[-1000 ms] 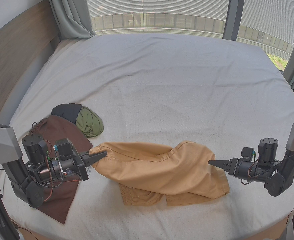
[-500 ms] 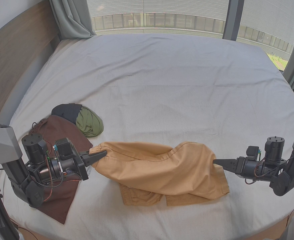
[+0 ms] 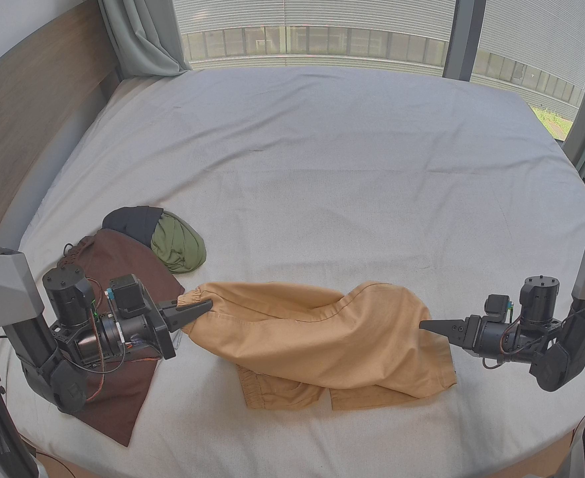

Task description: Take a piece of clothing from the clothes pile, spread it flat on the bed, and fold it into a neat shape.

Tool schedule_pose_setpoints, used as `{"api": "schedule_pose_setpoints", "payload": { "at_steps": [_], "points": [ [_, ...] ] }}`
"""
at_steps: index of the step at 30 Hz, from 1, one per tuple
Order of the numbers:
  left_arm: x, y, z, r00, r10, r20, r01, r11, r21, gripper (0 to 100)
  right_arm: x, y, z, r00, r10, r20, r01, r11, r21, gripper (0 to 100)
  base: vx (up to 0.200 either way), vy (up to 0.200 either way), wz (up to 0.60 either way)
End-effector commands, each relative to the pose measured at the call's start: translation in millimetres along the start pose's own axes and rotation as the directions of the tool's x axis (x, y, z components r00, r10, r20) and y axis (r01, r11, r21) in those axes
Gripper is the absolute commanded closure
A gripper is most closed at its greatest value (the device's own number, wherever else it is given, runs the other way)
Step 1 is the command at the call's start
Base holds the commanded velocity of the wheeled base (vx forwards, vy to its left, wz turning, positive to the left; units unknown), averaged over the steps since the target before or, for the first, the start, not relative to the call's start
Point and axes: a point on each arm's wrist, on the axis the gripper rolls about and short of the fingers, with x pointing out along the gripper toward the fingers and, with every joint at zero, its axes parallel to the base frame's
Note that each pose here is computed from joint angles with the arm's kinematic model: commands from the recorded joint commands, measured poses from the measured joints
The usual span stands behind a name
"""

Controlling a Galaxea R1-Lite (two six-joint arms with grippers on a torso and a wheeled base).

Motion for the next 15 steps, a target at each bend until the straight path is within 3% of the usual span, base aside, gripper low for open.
{"api": "schedule_pose_setpoints", "payload": {
  "at_steps": [1,9,15],
  "points": [
    [0,0,-1,1.000,-0.001,-0.002,0.001,1.000,-0.002,100,1,-1,0,1.000,-0.002,0.005,0.002,1.000,0.000,100,0.000,0.000,0.00],
    [2,3,1,1.000,0.003,0.006,-0.003,1.000,0.002,100,5,-6,-4,1.000,-0.014,-0.014,0.015,1.000,0.013,100,0.000,0.000,0.00],
    [1,7,7,0.999,0.016,0.028,-0.015,0.999,-0.052,100,3,-8,-13,0.999,-0.024,-0.044,0.025,0.999,0.021,100,0.000,0.000,0.00]
  ]
}}
